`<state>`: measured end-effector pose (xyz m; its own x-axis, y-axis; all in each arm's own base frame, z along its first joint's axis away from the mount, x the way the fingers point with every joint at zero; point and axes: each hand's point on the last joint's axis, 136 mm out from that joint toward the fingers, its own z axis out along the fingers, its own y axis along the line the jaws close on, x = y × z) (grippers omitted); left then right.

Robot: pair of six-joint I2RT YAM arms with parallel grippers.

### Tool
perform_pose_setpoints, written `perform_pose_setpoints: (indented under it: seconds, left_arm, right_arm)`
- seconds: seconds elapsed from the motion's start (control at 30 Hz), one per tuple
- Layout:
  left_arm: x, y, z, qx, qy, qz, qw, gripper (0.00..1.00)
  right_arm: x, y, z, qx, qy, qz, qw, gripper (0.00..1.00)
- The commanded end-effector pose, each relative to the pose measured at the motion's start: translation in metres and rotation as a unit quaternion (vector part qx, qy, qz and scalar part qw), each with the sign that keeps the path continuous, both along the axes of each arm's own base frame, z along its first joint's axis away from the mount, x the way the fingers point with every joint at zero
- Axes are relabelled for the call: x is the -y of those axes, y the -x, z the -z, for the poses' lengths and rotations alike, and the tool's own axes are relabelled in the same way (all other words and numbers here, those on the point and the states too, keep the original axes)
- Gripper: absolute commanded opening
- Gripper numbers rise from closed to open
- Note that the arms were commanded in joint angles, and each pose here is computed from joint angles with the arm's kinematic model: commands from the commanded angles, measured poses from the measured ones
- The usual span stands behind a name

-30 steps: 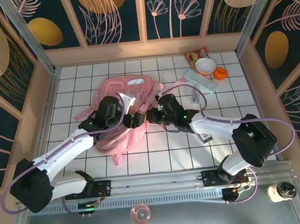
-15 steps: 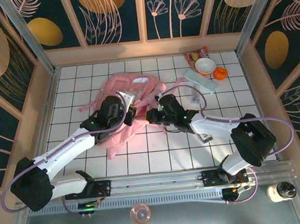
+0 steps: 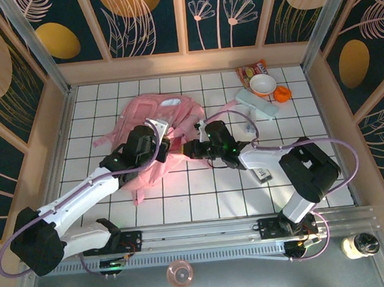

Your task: Pack books, pencil case, and school supplies into a backpack

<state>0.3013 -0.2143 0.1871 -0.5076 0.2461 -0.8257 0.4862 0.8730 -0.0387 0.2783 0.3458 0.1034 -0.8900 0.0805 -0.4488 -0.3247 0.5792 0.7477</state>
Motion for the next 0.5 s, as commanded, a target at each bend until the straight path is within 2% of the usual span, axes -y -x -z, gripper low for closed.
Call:
perform_pose_setpoints:
  seconds: [0.0, 0.33, 0.47]
  left_arm:
    - [-0.041, -0.022, -0.120, 0.166, 0.055, -0.101, 0.979, 0.00]
    - [-0.055, -0.022, -0.132, 0.188, 0.034, -0.126, 0.973, 0.00]
    - [-0.052, -0.022, -0.127, 0.180, 0.035, -0.119, 0.976, 0.00]
  right_arm:
    - [0.137, 0.036, 0.152, -0.158, 0.280, 0.110, 0.940, 0.00]
    - [0.176, 0.041, 0.171, -0.172, 0.322, 0.138, 0.921, 0.00]
    - [0.175, 0.035, 0.160, -0.155, 0.310, 0.139, 0.928, 0.00]
